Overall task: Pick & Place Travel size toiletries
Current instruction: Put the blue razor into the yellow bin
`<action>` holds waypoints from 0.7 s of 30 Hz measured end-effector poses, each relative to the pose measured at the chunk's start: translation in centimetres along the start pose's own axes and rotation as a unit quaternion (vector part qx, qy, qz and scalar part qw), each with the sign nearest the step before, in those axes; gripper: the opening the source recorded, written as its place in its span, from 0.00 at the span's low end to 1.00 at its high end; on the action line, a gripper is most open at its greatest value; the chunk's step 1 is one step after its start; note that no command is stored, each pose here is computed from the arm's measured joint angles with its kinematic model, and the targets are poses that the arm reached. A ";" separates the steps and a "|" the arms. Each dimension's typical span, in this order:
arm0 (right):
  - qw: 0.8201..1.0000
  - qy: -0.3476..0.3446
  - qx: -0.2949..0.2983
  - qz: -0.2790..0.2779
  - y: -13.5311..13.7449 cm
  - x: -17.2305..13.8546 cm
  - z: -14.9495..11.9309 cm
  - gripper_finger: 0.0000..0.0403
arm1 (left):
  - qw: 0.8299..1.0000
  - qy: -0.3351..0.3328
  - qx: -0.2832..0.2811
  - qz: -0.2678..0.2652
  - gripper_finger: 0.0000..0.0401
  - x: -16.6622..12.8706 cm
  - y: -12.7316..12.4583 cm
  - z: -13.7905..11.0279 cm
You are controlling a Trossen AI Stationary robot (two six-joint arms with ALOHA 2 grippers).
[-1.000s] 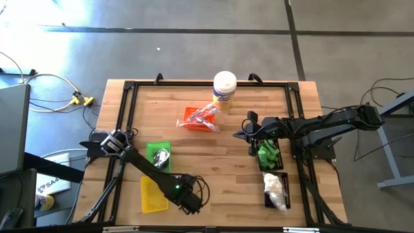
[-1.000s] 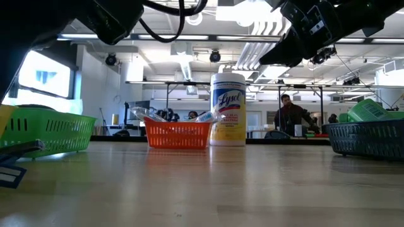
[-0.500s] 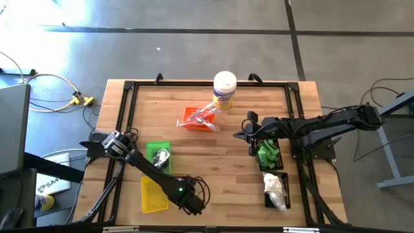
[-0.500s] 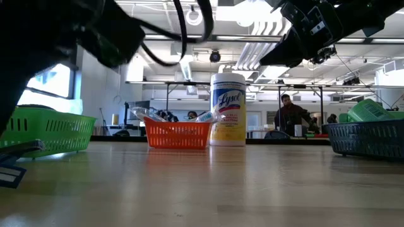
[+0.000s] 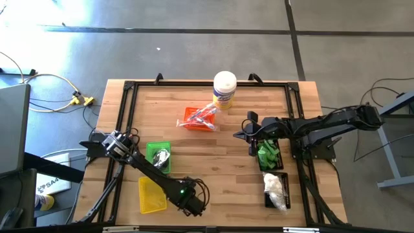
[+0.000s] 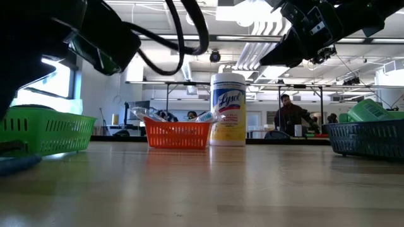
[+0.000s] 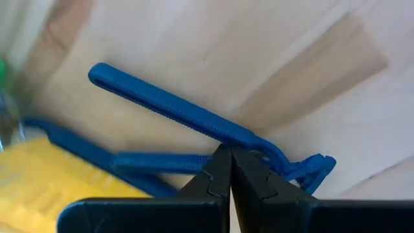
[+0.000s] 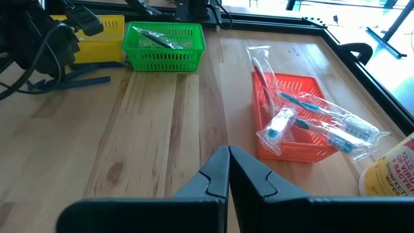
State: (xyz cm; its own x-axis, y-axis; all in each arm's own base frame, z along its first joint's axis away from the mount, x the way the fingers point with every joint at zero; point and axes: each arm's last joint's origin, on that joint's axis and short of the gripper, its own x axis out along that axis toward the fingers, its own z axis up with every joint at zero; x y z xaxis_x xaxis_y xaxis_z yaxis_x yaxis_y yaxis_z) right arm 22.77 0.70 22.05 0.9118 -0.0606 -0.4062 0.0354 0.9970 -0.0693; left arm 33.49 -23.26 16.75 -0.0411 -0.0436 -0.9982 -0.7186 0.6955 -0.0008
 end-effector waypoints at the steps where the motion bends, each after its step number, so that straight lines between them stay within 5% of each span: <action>1: 1.000 0.000 0.000 0.000 0.0 0.0 0.0 0.01 | 1.000 -0.012 0.004 0.000 0.00 0.0 0.0 0.1; 12: 1.000 0.000 0.002 0.000 0.0 0.0 0.0 0.01 | 0.992 -0.126 0.010 0.010 0.00 -0.1 0.0 1.7; 21: 1.000 -0.001 0.004 0.003 0.0 0.0 0.0 0.01 | 0.970 -0.240 0.043 0.013 0.00 -0.3 0.0 5.5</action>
State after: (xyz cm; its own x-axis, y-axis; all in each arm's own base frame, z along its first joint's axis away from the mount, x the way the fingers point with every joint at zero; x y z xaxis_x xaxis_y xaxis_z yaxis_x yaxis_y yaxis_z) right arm 22.76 0.72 22.06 0.9125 -0.0545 -0.4054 0.0331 0.9977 -0.0598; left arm 37.29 -19.30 16.74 0.2841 0.3002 -0.9106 -0.6605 0.7497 0.0411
